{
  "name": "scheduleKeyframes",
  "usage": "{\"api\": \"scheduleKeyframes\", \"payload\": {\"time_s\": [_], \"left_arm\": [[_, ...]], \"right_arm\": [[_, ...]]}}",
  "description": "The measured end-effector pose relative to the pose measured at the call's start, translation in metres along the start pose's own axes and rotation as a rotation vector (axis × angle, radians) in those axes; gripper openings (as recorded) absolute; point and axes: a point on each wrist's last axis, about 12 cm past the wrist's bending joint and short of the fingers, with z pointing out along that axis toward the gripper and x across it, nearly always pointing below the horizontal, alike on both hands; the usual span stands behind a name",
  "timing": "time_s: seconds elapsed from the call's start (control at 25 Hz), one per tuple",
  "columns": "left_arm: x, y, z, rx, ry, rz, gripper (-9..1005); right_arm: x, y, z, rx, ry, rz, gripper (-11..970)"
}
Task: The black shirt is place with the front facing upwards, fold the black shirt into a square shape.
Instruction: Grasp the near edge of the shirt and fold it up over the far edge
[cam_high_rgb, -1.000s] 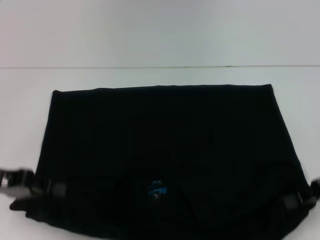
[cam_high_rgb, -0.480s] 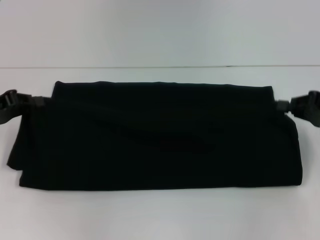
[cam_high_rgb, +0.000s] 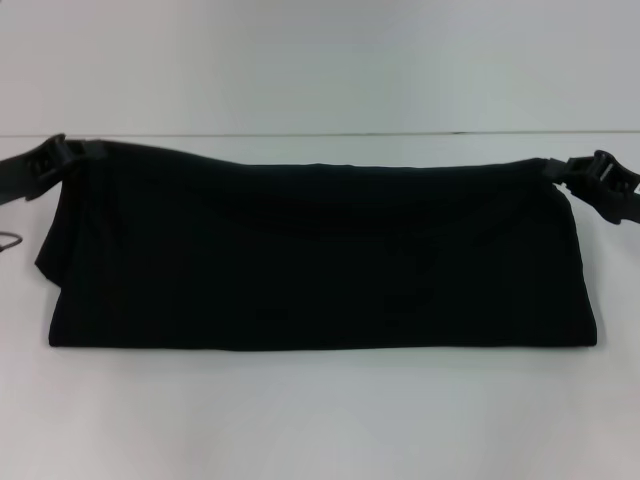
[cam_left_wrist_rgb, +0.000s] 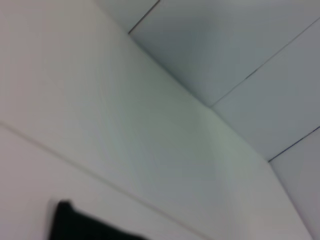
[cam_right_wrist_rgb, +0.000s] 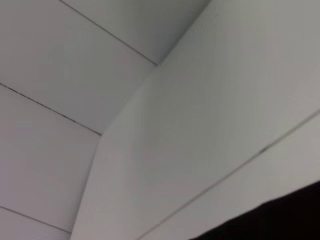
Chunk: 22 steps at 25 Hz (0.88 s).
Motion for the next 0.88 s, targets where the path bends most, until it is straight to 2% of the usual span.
{"api": "scheduleKeyframes", "payload": {"time_s": [0.24,0.44,0.88], "left_arm": [[-0.01,-0.014,0.022,-0.02,-0.049,0.06,38],[-0.011,-0.024,0.042,-0.07,-0.095,0.121,54],[0.009,-0.027,0.07,-0.209,-0.166,0.191,89]], "right_arm": [[-0.005,0.006,0.005,-0.03,-0.073,-0.004,21],[-0.006,0.008,0.016,0.006,-0.132,-0.048,24],[0.006,0.012,0.05,0.155,-0.178,-0.161,31]]}}
